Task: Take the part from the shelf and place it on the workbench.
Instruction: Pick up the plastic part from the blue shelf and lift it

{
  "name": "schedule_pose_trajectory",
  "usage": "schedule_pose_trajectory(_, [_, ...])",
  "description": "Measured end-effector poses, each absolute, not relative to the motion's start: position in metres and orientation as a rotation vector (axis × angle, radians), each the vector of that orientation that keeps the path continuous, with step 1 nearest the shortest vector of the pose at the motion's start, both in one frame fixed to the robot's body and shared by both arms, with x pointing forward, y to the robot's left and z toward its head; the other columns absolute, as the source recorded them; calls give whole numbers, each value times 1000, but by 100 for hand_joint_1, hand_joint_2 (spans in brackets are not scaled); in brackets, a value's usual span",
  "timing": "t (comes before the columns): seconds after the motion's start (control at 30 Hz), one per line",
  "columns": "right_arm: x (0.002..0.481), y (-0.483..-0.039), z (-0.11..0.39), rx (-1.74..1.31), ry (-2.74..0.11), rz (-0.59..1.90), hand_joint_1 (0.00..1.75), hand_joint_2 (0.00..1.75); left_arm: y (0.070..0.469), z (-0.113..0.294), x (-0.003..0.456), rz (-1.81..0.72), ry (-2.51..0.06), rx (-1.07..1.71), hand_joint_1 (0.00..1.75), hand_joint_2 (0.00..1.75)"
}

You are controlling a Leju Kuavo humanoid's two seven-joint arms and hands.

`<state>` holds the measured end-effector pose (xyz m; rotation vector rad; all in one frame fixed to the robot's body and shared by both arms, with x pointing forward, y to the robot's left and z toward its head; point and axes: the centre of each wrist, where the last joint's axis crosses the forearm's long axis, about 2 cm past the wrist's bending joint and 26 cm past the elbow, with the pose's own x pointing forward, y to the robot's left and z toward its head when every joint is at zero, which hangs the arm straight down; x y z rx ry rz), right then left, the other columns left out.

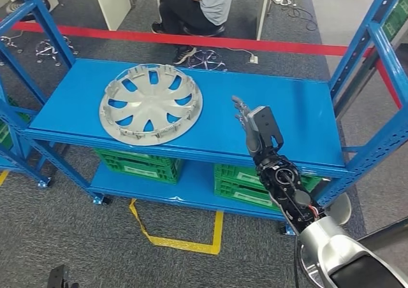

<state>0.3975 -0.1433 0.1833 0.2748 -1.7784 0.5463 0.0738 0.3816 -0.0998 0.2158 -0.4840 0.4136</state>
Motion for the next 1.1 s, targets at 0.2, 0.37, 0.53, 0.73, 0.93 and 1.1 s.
schedule_pose_trajectory(0.2, [398, -141, 187, 282, -1785, 552, 0, 0, 382, -100, 72, 414, -478, 219, 0, 0])
schedule_pose_trajectory(0.37, [398, -139, 187, 287, -1785, 556, 0, 0, 382, -100, 73, 416, -480, 219, 0, 0])
schedule_pose_trajectory(0.53, [398, -138, 188, 289, -1786, 559, 0, 0, 384, -99, 73, 416, -482, 223, 0, 0])
schedule_pose_trajectory(0.73, [399, -138, 188, 289, -1788, 564, 0, 0, 384, -99, 73, 413, -482, 223, 0, 0])
schedule_pose_trajectory(0.93, [397, -138, 183, 286, -1773, 566, 0, 0, 384, -100, 73, 413, -482, 223, 0, 0])
schedule_pose_trajectory(1.1, [398, -138, 186, 285, -1779, 574, 0, 0, 382, -100, 74, 415, -482, 220, 0, 0])
